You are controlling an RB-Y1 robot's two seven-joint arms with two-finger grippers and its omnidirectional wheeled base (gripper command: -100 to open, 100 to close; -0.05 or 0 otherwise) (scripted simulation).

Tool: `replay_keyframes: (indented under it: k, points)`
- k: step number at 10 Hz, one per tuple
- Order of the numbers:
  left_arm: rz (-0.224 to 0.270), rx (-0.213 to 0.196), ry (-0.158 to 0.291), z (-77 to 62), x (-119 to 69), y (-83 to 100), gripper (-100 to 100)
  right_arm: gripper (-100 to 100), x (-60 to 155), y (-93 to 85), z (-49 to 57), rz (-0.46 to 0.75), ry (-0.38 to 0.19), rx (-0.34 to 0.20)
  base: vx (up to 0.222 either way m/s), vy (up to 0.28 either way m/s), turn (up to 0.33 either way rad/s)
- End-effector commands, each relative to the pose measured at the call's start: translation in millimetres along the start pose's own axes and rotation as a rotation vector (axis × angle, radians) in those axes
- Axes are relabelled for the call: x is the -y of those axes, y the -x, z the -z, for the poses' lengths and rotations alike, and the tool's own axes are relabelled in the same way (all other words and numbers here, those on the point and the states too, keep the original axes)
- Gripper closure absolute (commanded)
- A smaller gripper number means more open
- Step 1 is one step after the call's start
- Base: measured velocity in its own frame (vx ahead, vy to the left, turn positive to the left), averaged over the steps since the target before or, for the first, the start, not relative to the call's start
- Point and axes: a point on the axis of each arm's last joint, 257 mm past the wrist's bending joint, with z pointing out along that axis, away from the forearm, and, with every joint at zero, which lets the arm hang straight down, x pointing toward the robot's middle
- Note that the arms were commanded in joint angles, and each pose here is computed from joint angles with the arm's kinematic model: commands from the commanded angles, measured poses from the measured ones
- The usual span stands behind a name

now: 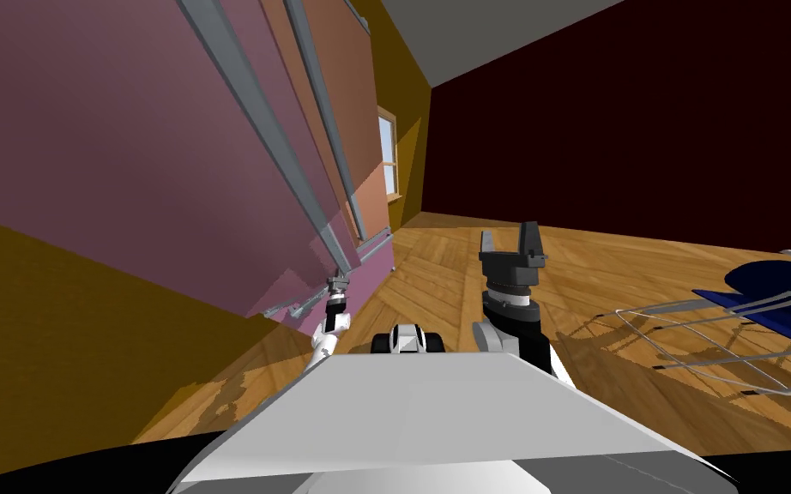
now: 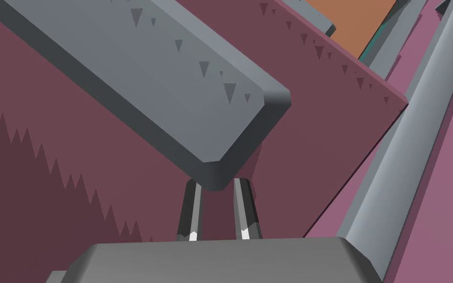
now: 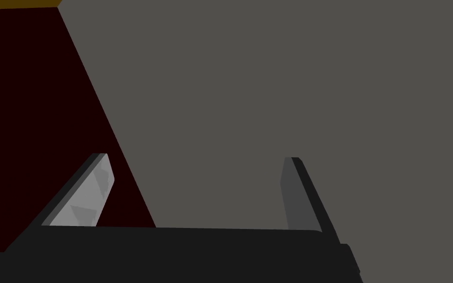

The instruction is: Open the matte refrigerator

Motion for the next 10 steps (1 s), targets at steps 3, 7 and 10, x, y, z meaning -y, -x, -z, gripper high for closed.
replay_keyframes:
  k: [3, 7, 10]
  points:
    - [0.044, -0.103, 0.036, -1.3, -7.7, -31.0, 100, 0, 0.0, 0.0, 0.0, 0.000, 0.000, 0.000, -0.184, 0.086, -0.120]
    - [0.091, -0.203, 0.081, 1.6, -16.9, -62.1, 100, 0, 0.0, 0.0, -0.1, 0.000, 0.000, 0.000, -0.225, 0.091, -0.117]
    - [0.101, -0.207, 0.118, 12.2, -26.2, -63.1, 100, 0, 0.1, 0.0, 0.0, 0.000, 0.000, 0.000, -0.183, 0.094, -0.096]
